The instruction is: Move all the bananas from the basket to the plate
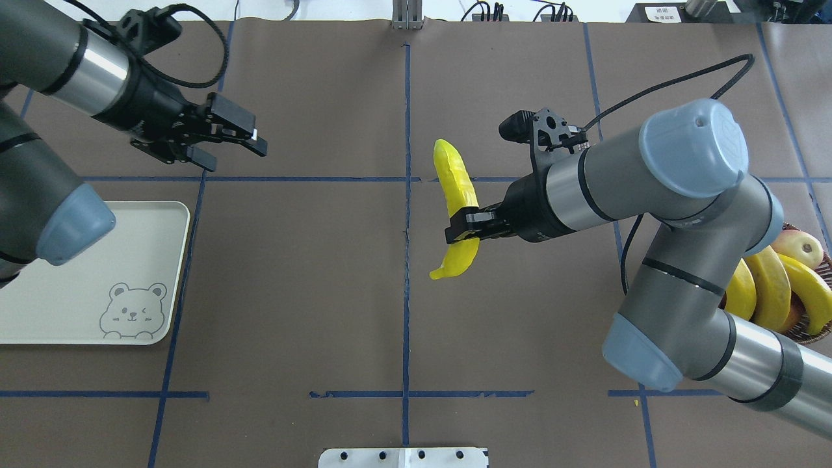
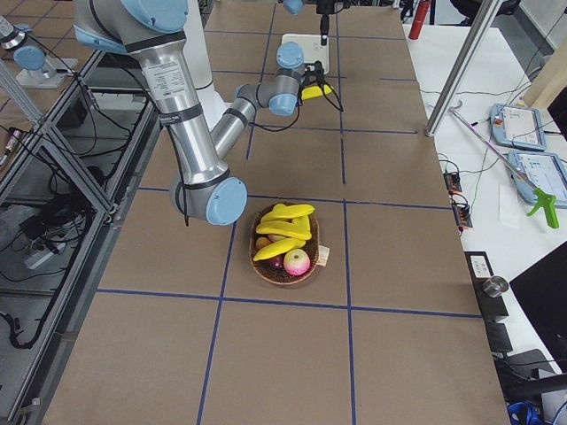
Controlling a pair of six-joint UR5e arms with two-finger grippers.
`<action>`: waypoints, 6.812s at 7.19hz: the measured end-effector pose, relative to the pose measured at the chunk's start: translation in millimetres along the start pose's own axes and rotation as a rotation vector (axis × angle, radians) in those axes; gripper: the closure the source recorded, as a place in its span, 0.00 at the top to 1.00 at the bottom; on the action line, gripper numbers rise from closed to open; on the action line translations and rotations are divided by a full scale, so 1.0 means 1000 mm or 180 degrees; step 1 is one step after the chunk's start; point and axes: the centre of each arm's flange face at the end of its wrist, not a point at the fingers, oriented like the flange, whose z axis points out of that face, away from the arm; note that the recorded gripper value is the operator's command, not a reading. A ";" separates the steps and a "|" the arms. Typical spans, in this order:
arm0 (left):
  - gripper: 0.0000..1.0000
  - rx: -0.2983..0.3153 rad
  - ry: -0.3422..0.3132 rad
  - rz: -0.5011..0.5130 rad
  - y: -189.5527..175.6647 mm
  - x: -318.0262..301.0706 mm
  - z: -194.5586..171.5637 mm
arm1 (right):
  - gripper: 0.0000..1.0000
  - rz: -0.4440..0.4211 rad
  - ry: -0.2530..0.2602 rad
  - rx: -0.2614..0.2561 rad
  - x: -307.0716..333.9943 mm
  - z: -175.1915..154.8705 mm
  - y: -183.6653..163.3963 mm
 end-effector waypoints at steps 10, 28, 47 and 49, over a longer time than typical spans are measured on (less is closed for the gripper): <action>0.78 0.0410 0.0422 -0.0479 0.077 0.127 0.087 | 0.15 0.0147 -0.0277 0.0255 -0.061 0.043 0.032; 0.00 0.0570 -0.0032 -0.0762 0.056 0.014 0.085 | 0.99 0.0447 -0.0081 0.0070 -0.047 0.019 0.017; 1.00 0.0536 -0.1709 -0.1033 0.017 -0.464 -0.042 | 0.99 -0.0110 0.1685 -0.0658 0.166 -0.114 -0.017; 1.00 0.0564 -0.1613 -0.0924 0.015 -0.444 -0.049 | 0.99 -0.0339 0.1810 -0.0793 0.215 -0.145 0.011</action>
